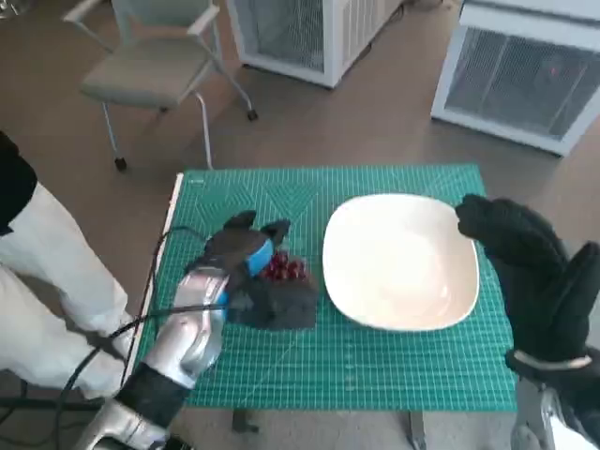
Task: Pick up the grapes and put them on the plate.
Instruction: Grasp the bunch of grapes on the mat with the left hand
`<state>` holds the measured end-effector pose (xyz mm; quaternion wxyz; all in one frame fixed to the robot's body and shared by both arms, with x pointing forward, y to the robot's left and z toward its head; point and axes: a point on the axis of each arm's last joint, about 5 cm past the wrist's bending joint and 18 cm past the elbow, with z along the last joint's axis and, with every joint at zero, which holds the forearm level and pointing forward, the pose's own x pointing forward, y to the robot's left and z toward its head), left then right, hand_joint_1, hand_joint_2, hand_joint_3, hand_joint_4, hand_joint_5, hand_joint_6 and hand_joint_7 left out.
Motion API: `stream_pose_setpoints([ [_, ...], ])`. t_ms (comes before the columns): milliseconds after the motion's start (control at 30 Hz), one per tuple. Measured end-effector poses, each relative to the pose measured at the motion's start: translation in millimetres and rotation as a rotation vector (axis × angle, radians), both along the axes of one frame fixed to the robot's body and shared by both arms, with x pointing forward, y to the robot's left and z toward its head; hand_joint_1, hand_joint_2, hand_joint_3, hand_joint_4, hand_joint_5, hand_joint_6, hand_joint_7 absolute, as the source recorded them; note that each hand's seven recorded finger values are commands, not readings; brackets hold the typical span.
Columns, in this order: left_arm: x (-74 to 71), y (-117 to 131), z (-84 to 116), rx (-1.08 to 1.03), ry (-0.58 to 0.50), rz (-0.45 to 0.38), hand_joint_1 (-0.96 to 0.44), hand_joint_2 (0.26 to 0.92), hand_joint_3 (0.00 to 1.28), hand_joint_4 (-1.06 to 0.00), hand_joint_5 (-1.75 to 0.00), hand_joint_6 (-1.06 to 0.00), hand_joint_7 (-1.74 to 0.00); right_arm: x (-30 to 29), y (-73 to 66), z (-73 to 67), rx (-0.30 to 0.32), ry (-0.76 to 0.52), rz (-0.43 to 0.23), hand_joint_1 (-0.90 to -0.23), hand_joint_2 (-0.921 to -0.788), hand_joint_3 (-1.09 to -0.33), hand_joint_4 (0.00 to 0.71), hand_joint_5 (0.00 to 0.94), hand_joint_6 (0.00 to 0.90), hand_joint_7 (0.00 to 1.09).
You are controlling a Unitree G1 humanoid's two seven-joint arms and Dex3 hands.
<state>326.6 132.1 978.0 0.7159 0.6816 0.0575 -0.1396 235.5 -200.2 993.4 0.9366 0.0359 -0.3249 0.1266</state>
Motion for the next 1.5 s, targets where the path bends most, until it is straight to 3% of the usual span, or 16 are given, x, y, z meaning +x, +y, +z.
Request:
stream_pose_setpoints([
  [333,13.9,-10,-12,0.04,0.104,0.022,0.07,0.814,0.03,-0.17,-0.01,-0.29,-0.01,-0.1,0.7,0.1,0.003,-0.001,0.002,-0.497,-0.921,-0.57,0.416,0.54,0.183,0.91],
  [1267,16.5,-5,-26,0.041,0.153,0.031,0.07,0.827,0.03,-0.11,0.0,-0.29,0.0,-0.3,-0.5,0.1,0.004,-0.001,-0.003,-0.496,-0.921,-0.57,0.417,0.546,0.181,0.91],
  [1500,20.0,-9,-26,0.044,0.17,0.044,0.07,0.845,0.04,-0.21,-0.04,-0.3,0.0,-0.1,-0.5,-0.2,0.005,0.001,-0.003,-0.495,-0.921,-0.57,0.417,0.546,0.18,0.91],
])
